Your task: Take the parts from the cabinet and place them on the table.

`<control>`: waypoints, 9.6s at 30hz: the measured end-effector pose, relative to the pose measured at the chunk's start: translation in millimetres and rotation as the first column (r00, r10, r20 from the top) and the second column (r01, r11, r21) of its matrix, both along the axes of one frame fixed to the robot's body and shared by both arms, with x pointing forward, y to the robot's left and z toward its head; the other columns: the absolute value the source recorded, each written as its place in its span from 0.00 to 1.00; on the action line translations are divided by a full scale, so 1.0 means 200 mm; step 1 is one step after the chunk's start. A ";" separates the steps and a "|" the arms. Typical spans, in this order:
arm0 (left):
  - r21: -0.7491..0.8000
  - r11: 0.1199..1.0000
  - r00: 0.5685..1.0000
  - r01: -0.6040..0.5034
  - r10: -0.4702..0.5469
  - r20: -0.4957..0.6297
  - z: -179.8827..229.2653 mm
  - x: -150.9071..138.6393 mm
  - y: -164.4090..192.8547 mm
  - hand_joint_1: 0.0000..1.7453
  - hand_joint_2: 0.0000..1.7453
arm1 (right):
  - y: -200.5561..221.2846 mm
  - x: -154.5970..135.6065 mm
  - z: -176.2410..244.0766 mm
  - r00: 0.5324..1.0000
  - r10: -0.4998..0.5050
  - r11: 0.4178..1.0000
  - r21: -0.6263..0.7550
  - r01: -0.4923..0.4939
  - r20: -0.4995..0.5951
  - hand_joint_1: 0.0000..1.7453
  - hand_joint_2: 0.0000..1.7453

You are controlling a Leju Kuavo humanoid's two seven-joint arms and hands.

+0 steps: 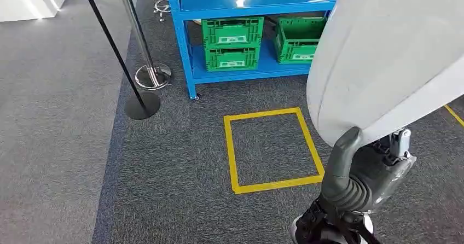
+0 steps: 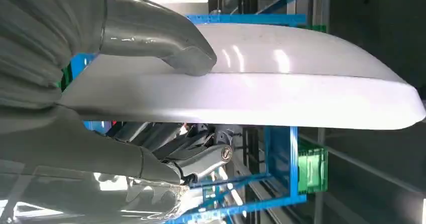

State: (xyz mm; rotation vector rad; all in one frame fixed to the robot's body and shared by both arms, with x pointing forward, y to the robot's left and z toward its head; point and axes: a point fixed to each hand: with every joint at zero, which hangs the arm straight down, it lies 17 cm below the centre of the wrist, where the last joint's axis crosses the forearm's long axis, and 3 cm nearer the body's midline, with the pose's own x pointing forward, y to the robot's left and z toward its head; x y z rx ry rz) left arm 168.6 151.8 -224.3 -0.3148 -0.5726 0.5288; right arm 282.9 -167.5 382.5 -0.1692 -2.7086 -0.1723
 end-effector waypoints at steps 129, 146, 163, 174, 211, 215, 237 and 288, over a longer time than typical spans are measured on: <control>-0.027 0.996 0.996 -0.079 0.080 0.035 0.03 0.04 0.03 0.00 0.00 | 0.07 0.03 0.03 0.999 0.046 0.999 -0.008 -0.046 0.007 1.00 1.00; -0.036 0.995 0.996 -0.091 0.092 0.016 0.02 0.03 0.02 0.00 0.00 | 0.08 0.03 0.01 0.999 0.038 0.999 -0.012 -0.038 -0.004 1.00 1.00; -0.043 0.996 0.996 -0.083 0.084 0.022 0.03 0.05 -0.01 0.00 0.00 | 0.08 0.03 -0.01 0.999 0.041 0.999 -0.014 -0.041 -0.017 1.00 1.00; -0.032 0.996 0.997 -0.079 0.080 0.020 0.02 0.02 0.02 0.00 0.00 | 0.09 0.04 0.01 0.999 0.048 0.999 -0.012 -0.048 -0.012 1.00 1.00; -0.004 0.996 0.996 -0.084 0.084 0.029 0.02 0.03 0.05 0.00 0.00 | 0.05 0.01 0.01 1.000 -0.004 1.000 -0.008 0.004 -0.001 1.00 1.00; 0.005 0.997 0.996 -0.079 0.079 0.030 0.01 0.02 0.05 0.00 0.00 | 0.06 0.02 0.00 1.000 -0.003 1.000 -0.013 0.003 -0.006 1.00 1.00; -0.004 0.997 0.996 -0.075 0.075 0.039 0.03 0.03 0.02 0.00 0.00 | 0.03 0.02 -0.02 0.999 -0.044 0.999 0.004 0.044 -0.019 1.00 1.00; -0.149 0.984 0.990 -0.098 0.112 0.086 0.10 0.08 -0.05 0.00 0.00 | 0.04 -0.01 0.00 0.999 -0.034 0.999 -0.003 0.034 -0.009 1.00 1.00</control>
